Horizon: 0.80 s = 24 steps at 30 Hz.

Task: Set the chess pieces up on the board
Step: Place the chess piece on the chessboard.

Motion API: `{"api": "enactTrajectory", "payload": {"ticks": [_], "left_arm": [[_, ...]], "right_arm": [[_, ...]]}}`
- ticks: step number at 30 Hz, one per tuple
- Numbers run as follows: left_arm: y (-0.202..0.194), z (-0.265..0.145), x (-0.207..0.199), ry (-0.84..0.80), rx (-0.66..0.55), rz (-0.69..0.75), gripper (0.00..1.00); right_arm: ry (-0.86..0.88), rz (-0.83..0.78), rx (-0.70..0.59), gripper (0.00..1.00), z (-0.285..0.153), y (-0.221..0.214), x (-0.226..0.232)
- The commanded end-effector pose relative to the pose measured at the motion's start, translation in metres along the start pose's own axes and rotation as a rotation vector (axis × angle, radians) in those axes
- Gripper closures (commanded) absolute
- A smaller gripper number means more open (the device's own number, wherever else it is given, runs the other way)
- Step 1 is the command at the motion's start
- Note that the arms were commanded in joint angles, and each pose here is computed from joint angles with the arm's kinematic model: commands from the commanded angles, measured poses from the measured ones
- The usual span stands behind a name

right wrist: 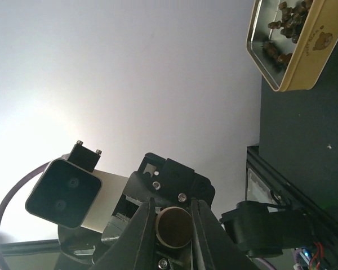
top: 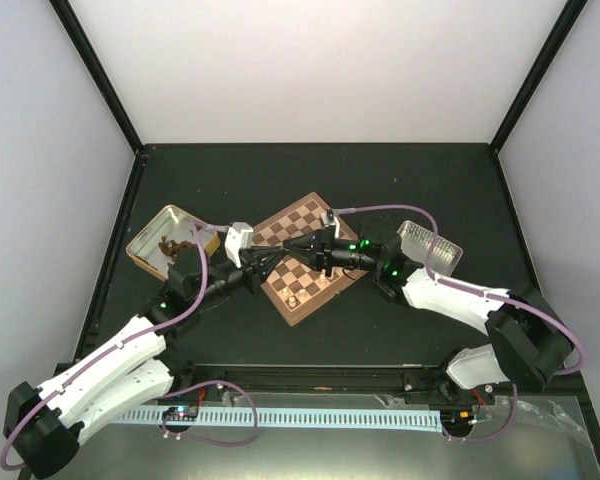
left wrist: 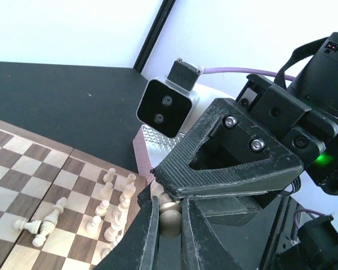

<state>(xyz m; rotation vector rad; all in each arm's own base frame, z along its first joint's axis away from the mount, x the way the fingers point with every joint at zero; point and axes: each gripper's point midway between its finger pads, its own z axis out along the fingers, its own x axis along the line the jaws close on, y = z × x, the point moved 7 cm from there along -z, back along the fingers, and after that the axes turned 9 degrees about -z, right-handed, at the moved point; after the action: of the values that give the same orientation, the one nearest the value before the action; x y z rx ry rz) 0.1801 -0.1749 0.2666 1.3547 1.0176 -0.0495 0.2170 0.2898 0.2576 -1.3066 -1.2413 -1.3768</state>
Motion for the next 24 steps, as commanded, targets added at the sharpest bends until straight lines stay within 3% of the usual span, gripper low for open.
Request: {"api": "enactTrajectory", "payload": {"ticks": [1,4,10,17,24], "left_arm": [[0.017,-0.003,-0.009,-0.016,-0.076,0.024,0.98],[0.017,-0.002,-0.008,0.002,-0.059,0.028,0.98],[0.006,0.002,0.005,0.136,0.09,0.023,0.98],[-0.016,0.024,0.029,0.331,0.38,-0.041,0.98],[-0.039,0.059,0.053,0.538,0.661,-0.063,0.99]], "right_arm": [[0.04,-0.017,-0.011,0.88,-0.005,-0.002,0.014],[-0.03,-0.075,-0.036,0.71,-0.008,0.003,0.006],[-0.277,-0.222,-0.201,0.54,-0.043,0.025,-0.014],[-0.625,-0.434,-0.422,0.47,-0.095,0.04,-0.017],[-0.768,-0.513,-0.481,0.47,-0.116,0.039,-0.02]]}}
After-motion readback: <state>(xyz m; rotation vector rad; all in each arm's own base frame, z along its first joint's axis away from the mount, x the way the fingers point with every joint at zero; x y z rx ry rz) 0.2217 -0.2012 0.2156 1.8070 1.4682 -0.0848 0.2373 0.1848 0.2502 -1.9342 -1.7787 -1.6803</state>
